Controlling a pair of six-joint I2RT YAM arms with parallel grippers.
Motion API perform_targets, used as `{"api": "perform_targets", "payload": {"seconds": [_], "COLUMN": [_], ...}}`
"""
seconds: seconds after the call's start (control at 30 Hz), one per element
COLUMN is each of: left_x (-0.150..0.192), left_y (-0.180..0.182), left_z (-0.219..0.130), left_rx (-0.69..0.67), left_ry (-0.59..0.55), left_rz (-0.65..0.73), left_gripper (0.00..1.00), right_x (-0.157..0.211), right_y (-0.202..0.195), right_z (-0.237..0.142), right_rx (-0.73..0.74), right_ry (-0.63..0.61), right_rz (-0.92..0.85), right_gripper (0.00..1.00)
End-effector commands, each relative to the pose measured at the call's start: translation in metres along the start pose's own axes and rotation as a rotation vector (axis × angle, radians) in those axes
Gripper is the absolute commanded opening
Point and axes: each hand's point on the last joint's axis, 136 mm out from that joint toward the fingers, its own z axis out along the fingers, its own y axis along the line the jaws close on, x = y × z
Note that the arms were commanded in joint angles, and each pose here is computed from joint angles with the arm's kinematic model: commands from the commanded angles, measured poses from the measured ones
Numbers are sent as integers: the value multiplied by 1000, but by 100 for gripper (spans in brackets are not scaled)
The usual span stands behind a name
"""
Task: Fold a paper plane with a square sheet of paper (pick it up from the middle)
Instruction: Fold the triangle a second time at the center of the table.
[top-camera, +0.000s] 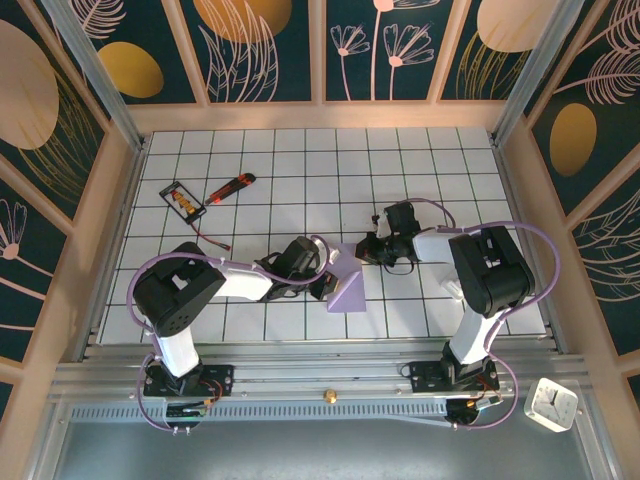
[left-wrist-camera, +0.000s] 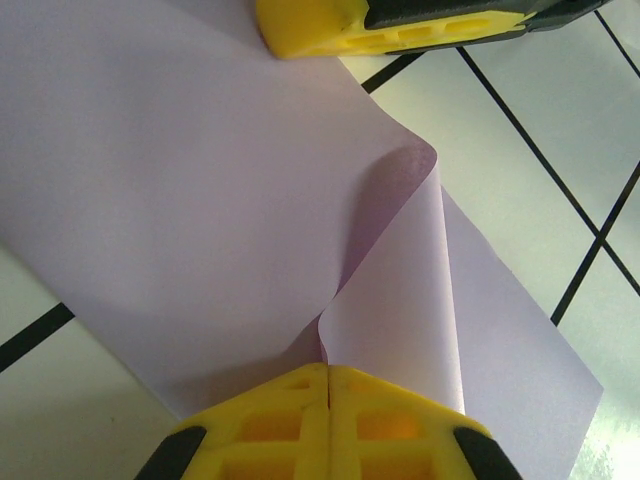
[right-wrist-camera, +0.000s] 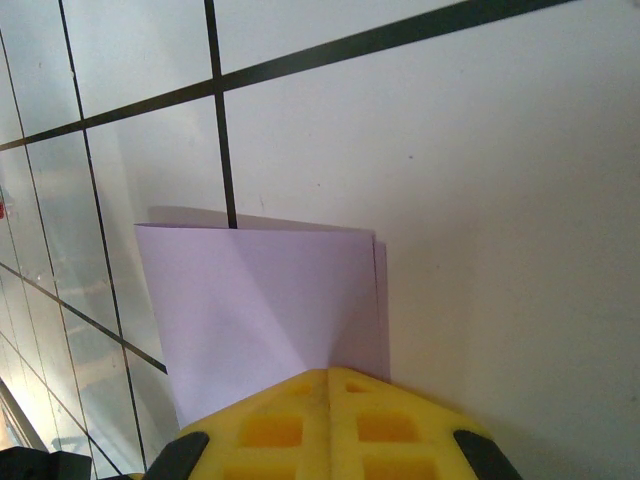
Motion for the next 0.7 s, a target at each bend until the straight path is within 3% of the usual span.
{"api": "perform_targets", "payload": {"seconds": [0.0, 0.67], "left_x": [9, 2], "left_y": [10, 14], "left_z": [2, -5], "left_rx": [-26, -62], "left_ry": [22, -8], "left_rz": [-21, -6], "left_gripper": [0, 0], "right_x": [30, 31], "right_y": [-38, -38], "right_z": [11, 12], "right_rx": [136, 140], "right_ry": [77, 82], "right_rz": [47, 48], "right_gripper": [3, 3]}}
